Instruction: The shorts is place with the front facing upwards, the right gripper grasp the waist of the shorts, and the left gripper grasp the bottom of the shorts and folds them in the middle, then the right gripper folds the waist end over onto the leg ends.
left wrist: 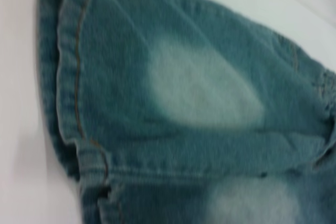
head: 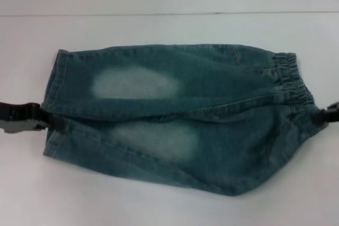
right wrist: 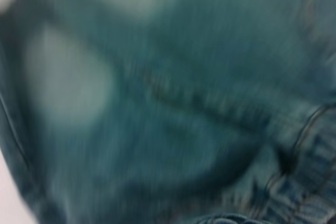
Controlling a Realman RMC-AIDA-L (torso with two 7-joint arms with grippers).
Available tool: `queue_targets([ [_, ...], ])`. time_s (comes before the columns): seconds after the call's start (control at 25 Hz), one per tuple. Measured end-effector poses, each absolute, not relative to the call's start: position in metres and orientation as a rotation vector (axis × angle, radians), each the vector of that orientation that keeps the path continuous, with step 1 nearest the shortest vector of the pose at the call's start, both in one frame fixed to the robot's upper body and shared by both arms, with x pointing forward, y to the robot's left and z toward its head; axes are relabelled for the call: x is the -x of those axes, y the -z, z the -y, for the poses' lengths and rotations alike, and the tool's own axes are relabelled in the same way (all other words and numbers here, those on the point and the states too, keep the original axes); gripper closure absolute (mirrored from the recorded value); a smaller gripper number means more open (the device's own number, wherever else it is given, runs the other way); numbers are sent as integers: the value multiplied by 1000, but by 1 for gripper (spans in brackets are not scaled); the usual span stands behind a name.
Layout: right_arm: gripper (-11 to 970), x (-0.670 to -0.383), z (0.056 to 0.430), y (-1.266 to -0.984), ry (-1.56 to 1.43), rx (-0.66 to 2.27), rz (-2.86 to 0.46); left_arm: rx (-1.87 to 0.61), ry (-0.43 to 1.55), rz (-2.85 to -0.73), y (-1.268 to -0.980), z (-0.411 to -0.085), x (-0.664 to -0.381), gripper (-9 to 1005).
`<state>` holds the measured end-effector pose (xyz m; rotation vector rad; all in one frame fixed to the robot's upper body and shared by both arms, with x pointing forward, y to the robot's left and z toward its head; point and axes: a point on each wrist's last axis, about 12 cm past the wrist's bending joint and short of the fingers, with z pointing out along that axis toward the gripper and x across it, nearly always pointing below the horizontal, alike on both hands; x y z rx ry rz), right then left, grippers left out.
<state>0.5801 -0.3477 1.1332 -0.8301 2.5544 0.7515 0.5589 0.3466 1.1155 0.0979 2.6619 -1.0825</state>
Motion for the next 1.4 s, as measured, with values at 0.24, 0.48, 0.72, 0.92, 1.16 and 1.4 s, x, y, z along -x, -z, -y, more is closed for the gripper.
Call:
queue_targets([
  [0.24, 922, -573, 357, -1113, -879, 550, -2398, -34, 1062, -2573, -1120, -350, -570, 919],
  [0.48, 917, -576, 350, -1097, -914, 334, -2301, 26, 1033, -2484, -1129, -351, -585, 913],
  [0.72, 912, -585, 347, -1088, -886, 164, -2222, 76, 957, -2449, -1130, -354, -596, 907],
  [0.92, 908, -589, 342, -1078, -839, 63, -2197, 113, 902, -2432, -1128, -354, -601, 901],
  [1.16, 904, -595, 339, -1076, -788, 27, -2160, 128, 841, -2403, -1131, -355, -612, 895],
  [1.4, 899, -598, 332, -1071, -738, 20, -2110, 138, 807, -2371, -1131, -352, -620, 889],
])
